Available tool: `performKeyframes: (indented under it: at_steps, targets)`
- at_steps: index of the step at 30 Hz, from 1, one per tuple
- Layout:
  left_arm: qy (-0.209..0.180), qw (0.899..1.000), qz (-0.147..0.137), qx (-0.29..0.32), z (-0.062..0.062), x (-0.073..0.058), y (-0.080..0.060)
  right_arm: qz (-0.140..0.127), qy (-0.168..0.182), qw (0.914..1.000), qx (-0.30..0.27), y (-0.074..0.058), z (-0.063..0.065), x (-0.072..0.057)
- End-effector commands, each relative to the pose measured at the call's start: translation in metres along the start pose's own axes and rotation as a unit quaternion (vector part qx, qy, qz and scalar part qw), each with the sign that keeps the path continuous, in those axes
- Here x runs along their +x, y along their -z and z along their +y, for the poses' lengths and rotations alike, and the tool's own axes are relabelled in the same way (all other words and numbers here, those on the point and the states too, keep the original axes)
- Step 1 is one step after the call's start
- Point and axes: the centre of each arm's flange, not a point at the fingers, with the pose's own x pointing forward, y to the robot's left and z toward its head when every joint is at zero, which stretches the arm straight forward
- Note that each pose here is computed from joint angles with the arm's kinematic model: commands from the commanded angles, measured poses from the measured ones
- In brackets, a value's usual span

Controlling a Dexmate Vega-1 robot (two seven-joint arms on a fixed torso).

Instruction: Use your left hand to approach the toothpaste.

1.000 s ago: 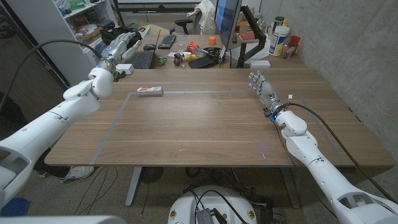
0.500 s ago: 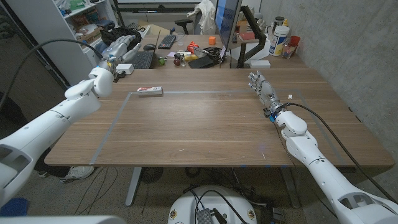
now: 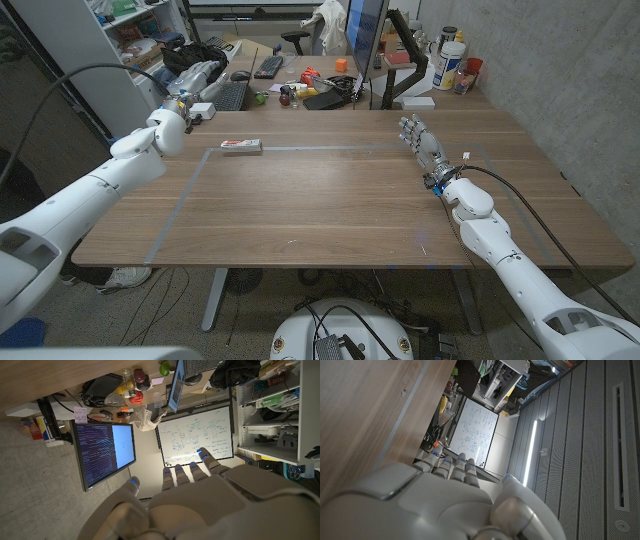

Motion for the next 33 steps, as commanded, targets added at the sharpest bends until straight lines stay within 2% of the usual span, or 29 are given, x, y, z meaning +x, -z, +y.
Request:
performKeyframes:
  at_steps: [1, 12, 33]
  targets:
    - [0.013, 1.000, -0.002, -0.003, -0.011, 0.005, -0.004, 0.001, -0.001, 1.0000, -0.001, 0.001, -0.002, 0.000]
    - [0.024, 1.000, -0.004, -0.006, -0.019, 0.006, -0.007, 0.003, 0.001, 1.0000, 0.001, 0.003, -0.005, -0.002]
    - [0.035, 0.999, -0.006, -0.003, -0.023, 0.002, -0.007, 0.003, 0.003, 1.0000, 0.001, 0.004, -0.005, -0.005]
